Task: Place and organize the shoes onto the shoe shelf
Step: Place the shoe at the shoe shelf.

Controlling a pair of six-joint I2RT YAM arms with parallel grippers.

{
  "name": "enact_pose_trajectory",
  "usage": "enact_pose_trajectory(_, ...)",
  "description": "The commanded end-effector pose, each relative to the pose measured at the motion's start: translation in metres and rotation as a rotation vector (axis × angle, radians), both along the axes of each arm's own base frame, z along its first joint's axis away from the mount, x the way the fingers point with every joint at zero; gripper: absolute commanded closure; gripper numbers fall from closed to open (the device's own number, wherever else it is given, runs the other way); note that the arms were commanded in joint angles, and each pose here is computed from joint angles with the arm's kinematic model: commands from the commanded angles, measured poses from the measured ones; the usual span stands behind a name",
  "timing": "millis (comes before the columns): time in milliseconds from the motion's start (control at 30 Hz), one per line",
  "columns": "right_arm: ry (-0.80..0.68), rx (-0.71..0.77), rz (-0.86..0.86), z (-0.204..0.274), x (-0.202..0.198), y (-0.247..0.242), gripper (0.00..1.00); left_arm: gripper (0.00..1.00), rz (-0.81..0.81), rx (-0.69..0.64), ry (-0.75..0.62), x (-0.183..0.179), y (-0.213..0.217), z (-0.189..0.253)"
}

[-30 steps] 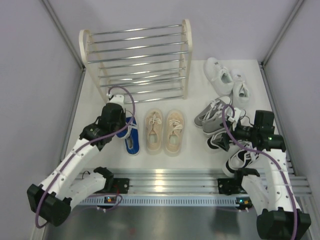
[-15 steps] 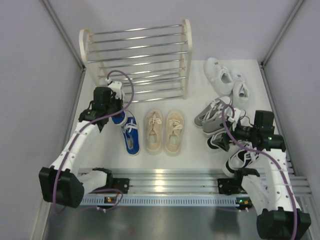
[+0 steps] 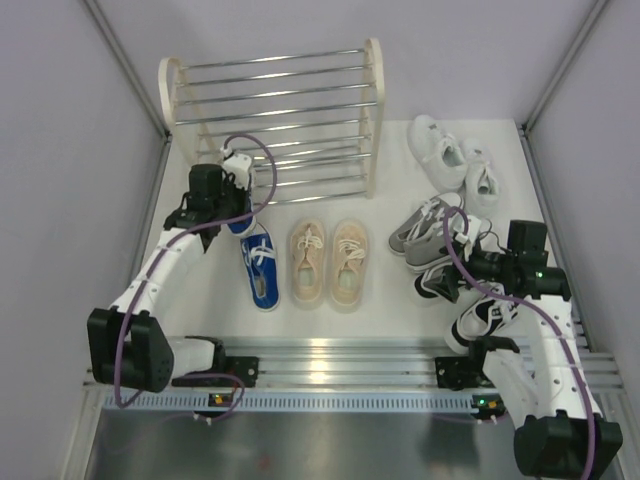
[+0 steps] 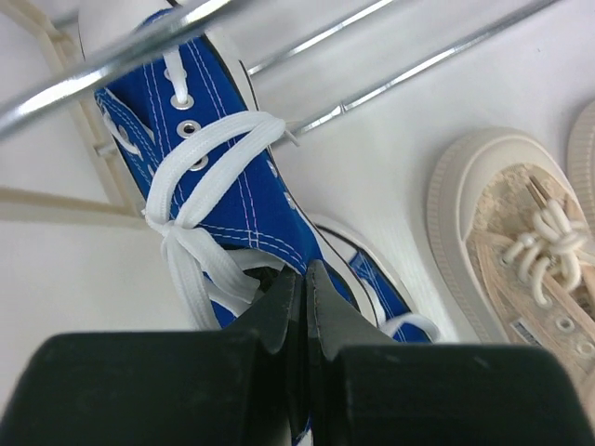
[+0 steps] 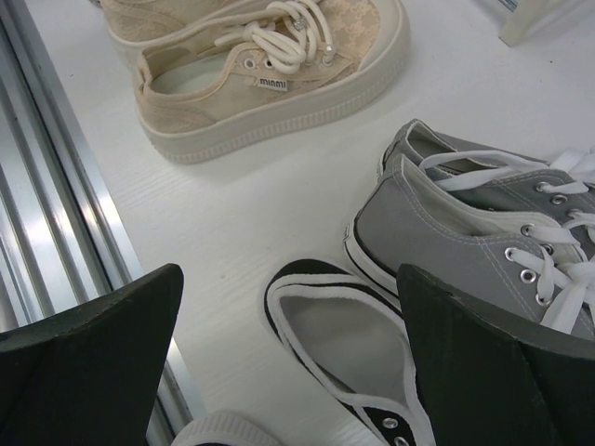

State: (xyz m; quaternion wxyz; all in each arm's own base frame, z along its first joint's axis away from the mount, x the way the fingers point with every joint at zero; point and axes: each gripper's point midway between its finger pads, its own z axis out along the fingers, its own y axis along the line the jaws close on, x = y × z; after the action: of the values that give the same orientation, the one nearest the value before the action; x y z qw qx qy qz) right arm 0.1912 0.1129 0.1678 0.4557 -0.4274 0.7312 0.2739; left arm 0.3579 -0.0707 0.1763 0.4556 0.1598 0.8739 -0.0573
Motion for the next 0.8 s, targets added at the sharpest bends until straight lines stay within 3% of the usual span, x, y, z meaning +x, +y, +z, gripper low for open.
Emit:
enact_pose_trajectory(0, -0.081, -0.003, 0.024, 0.019, 0.006, 0.001, 0.00, 1.00, -0.072, 0.071, -0.341, 0.050, -0.001, 0.063)
enact_pose_trajectory(300, -0.069, -0.007, 0.013, 0.016, 0.008, -0.001, 0.00, 1.00, 0.034, 0.169, -0.435, 0.072, 0.023, 0.045)
enact_pose_trajectory(767, -0.064, -0.010, 0.007, 0.014, 0.010, -0.003, 0.00, 1.00, 0.112, 0.260, -0.424, 0.110, 0.039, 0.016)
